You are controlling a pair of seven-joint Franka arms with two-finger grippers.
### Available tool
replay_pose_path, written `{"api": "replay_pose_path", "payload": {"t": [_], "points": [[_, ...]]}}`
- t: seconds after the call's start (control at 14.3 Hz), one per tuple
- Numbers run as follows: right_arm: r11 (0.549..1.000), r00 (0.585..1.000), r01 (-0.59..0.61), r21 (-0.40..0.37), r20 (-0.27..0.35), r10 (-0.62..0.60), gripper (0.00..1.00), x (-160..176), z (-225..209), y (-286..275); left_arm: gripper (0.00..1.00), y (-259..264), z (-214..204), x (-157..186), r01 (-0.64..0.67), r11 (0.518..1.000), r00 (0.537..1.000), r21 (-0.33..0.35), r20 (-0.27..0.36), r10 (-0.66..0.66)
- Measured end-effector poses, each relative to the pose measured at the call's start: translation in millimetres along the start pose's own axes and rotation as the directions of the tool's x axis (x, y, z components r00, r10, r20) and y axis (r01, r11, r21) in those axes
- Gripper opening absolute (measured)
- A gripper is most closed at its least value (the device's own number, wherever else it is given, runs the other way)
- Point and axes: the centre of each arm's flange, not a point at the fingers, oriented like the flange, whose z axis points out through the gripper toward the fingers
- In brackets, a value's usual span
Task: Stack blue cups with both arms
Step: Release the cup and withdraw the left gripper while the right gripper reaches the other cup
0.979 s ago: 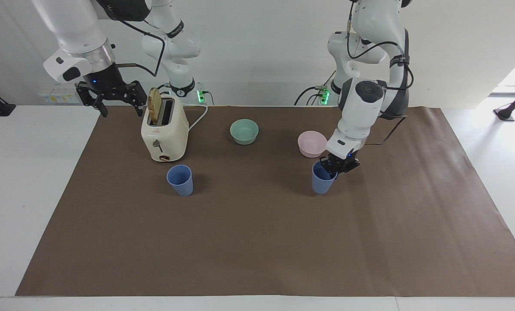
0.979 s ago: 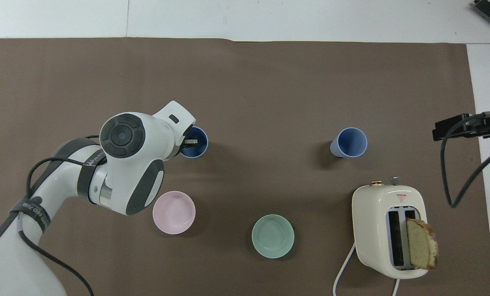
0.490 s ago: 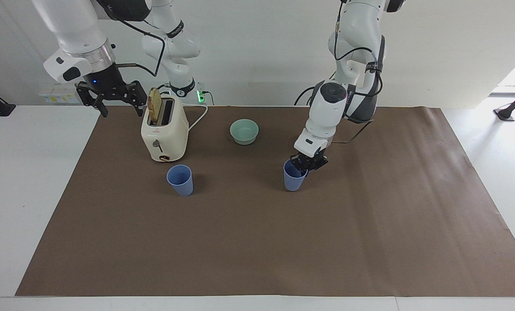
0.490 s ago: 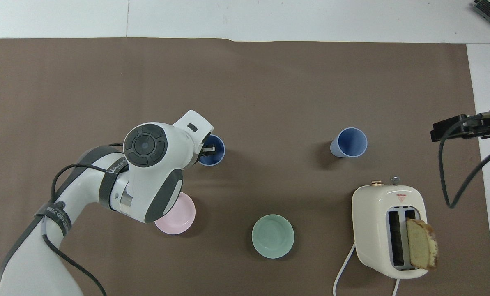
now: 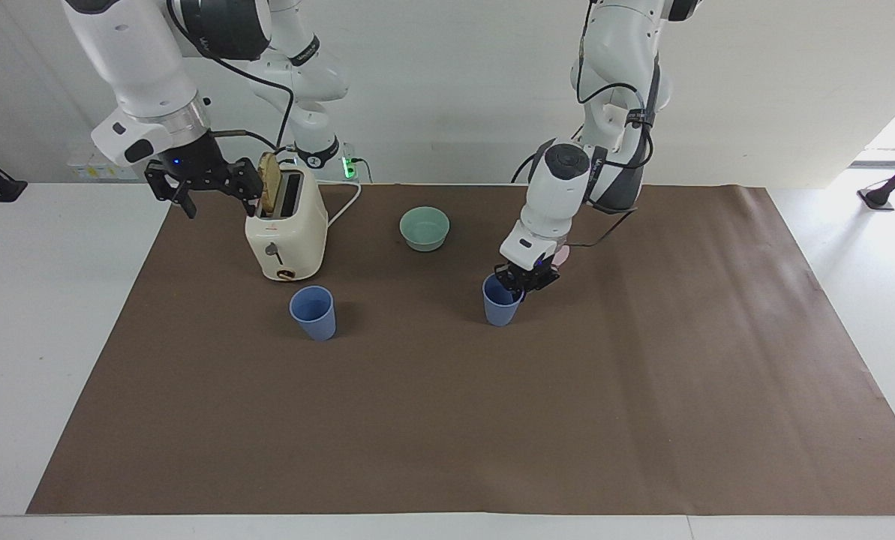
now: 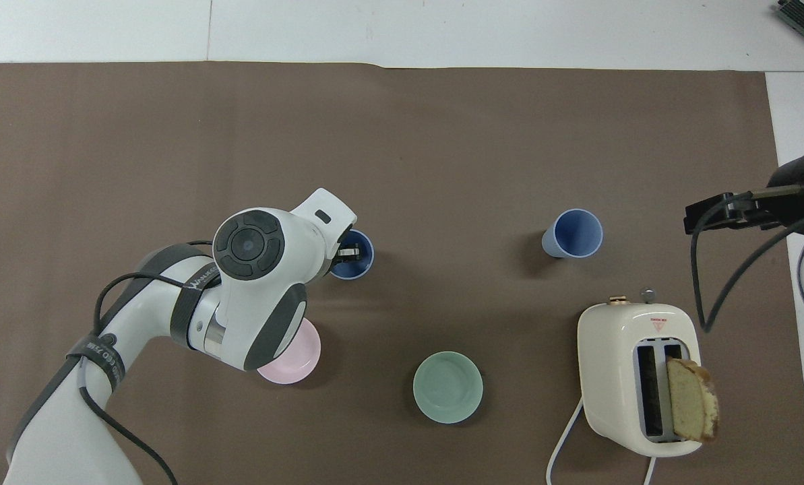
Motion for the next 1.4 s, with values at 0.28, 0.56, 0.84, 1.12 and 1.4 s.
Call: {"api": "replay_pose_path", "payload": {"t": [0.28, 0.56, 0.84, 1.12, 1.4], "points": [[1.000, 1.000, 0.028, 0.003, -0.011, -0.028, 1.00, 8, 45, -16, 0.84, -9, -22, 9, 0.012, 1.000, 1.000, -0.010, -0.022, -0.012], [0.998, 0.998, 0.063, 0.007, 0.013, -0.063, 1.00, 25, 110, -37, 1.00, -69, -110, 23, -0.029, 1.000, 1.000, -0.013, -0.013, 0.029], [0.998, 0.998, 0.062, 0.011, 0.010, -0.063, 1.00, 36, 153, -37, 1.00, -144, -179, 37, -0.076, 0.997, 0.997, -0.009, -0.011, 0.076], [0.998, 0.997, 0.064, 0.015, 0.040, -0.064, 1.00, 36, 197, -38, 1.00, -199, -218, 56, -0.119, 0.993, 0.993, 0.004, 0.002, 0.119], [0.998, 0.997, 0.065, 0.017, 0.042, -0.065, 1.00, 34, 223, -39, 1.00, -236, -255, 58, -0.155, 0.988, 0.987, 0.007, 0.034, 0.155]]}}
